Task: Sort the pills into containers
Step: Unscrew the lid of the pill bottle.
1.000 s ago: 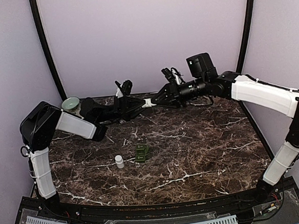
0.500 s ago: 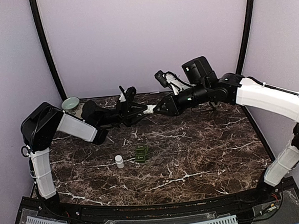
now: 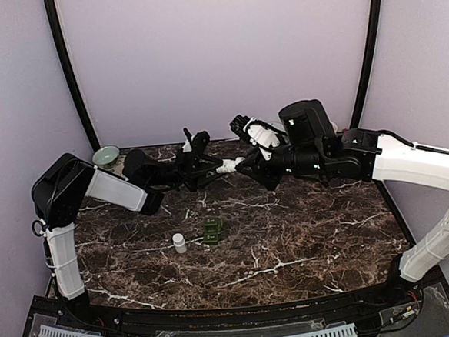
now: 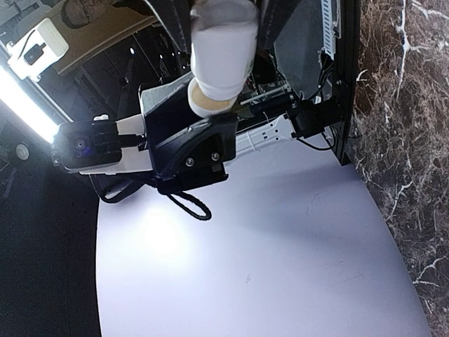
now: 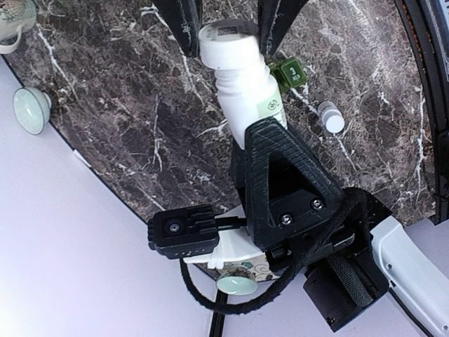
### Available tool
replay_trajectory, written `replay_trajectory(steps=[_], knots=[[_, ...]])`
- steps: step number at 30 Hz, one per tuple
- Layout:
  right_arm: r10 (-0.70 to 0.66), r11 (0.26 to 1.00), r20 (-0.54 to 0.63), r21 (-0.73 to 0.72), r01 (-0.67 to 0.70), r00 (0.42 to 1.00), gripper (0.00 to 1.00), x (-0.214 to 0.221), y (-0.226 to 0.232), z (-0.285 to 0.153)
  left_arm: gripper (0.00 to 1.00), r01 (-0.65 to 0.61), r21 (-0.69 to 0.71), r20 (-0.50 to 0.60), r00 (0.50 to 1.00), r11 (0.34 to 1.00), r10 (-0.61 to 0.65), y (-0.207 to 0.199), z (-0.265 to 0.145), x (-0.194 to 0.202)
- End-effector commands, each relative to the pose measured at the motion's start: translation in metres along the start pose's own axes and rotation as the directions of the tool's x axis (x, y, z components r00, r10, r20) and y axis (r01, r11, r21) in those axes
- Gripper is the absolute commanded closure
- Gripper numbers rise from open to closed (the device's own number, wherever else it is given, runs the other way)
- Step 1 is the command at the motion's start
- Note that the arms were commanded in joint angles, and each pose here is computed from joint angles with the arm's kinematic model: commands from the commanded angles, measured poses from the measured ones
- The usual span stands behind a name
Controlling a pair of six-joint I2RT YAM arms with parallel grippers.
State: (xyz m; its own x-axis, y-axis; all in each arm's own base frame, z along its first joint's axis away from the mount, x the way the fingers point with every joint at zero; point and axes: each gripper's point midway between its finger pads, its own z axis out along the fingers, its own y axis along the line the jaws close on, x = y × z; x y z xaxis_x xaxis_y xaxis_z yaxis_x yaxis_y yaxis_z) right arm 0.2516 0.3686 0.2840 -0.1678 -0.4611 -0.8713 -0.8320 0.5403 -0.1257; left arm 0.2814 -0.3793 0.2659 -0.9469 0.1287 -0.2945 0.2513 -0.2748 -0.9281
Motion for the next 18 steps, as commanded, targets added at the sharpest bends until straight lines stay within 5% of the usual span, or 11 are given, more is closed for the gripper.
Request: replay_trajectory(steps=[1, 18], knots=[[-0.072, 0.992, 0.124, 0.115, 0.057, 0.99, 0.85, -0.034, -0.014, -0.019, 1.0, -0.158, 0.09, -0.057, 0.985, 0.983, 0.163, -0.048, 0.008, 0.007], [-0.065, 0.99, 0.168, 0.137, 0.042, 0.984, 0.86, -0.044, -0.013, -0.032, 1.0, -0.156, 0.083, -0.067, 0.985, 0.984, 0.162, -0.041, 0.007, 0.006]])
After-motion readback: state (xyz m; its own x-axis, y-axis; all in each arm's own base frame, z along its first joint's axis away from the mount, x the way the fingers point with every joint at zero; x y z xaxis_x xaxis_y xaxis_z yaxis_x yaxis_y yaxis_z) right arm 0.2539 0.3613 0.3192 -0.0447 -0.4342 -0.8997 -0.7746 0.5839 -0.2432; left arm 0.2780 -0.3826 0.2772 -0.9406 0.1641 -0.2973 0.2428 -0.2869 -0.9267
